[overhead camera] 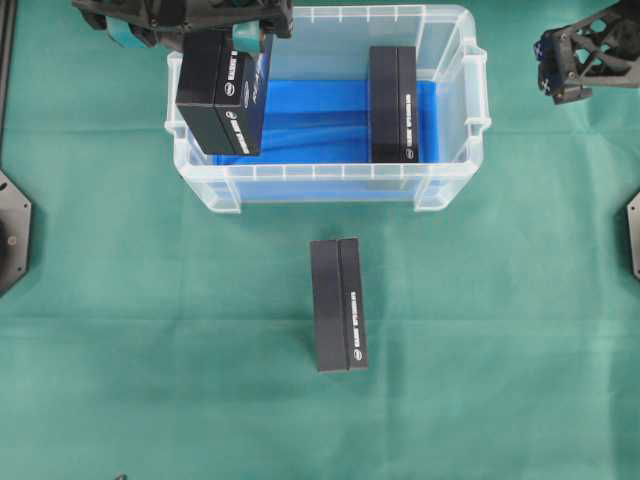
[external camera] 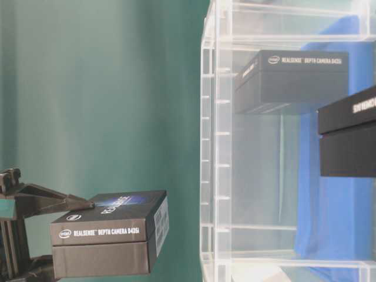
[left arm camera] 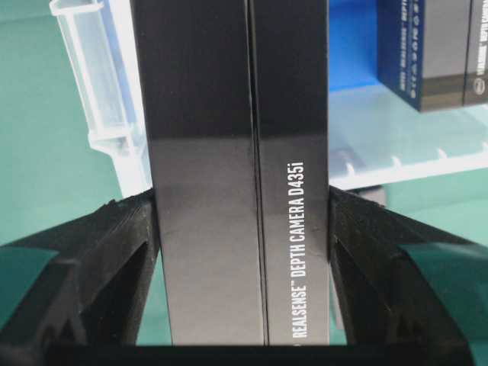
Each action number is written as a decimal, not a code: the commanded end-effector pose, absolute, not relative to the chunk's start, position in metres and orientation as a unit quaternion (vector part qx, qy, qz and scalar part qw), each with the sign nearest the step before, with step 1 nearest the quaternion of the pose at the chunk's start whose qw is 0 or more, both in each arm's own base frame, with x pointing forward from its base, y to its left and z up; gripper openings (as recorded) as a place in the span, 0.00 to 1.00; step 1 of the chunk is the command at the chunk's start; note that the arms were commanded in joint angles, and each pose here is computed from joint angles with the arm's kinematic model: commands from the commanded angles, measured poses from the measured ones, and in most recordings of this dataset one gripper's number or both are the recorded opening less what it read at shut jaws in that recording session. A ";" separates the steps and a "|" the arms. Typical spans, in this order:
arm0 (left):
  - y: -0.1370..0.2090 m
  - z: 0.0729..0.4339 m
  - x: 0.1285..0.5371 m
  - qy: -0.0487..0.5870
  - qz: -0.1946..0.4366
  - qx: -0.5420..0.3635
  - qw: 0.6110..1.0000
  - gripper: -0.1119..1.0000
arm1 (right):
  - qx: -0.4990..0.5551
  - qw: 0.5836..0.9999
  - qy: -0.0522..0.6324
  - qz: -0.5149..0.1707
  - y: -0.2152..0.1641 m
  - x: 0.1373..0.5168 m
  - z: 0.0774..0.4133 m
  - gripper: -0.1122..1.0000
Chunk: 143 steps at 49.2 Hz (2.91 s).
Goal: Take out the box from the case.
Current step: 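Lift the left black box up out of the case with the left gripper, then carry the box forward and lower it left of the first box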
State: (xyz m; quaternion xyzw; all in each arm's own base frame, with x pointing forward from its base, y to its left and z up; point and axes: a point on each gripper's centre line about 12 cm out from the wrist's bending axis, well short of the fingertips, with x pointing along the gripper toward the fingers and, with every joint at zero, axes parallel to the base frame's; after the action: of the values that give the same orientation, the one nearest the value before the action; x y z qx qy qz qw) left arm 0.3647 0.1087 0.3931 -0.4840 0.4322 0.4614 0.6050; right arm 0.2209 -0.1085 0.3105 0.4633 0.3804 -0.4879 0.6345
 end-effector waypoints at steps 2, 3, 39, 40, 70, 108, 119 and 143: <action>0.107 0.414 0.356 0.410 0.452 -0.490 0.623 0.66 | 0.464 0.643 0.371 -0.483 -0.108 0.221 0.317 0.94; 0.107 0.414 0.356 0.409 0.453 -0.489 0.623 0.66 | 0.464 0.643 0.371 -0.484 -0.108 0.221 0.317 0.94; 0.056 0.407 0.360 0.422 0.443 -0.494 0.618 0.66 | 0.457 0.649 0.380 -0.474 -0.100 0.221 0.315 0.94; 0.053 0.407 0.360 0.423 0.442 -0.495 0.617 0.66 | 0.457 0.649 0.381 -0.474 -0.100 0.222 0.314 0.94; -0.052 0.399 0.359 0.430 0.433 -0.518 0.600 0.66 | 0.454 0.653 0.387 -0.466 -0.093 0.225 0.313 0.94; -0.095 0.392 0.349 0.421 0.453 -0.521 0.588 0.66 | 0.450 0.656 0.393 -0.461 -0.089 0.226 0.313 0.94; -0.096 0.380 0.351 0.424 0.455 -0.517 0.588 0.66 | 0.450 0.657 0.392 -0.461 -0.089 0.225 0.313 0.94; -0.094 0.290 0.350 0.439 0.467 -0.493 0.589 0.66 | 0.451 0.657 0.391 -0.461 -0.088 0.226 0.313 0.94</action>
State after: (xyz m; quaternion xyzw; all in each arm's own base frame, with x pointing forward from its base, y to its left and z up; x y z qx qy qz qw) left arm 0.3525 -0.0968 0.2900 -0.4824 0.4480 0.4753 0.5836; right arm 0.2259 -0.0892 0.3071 0.4493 0.4002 -0.4651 0.6493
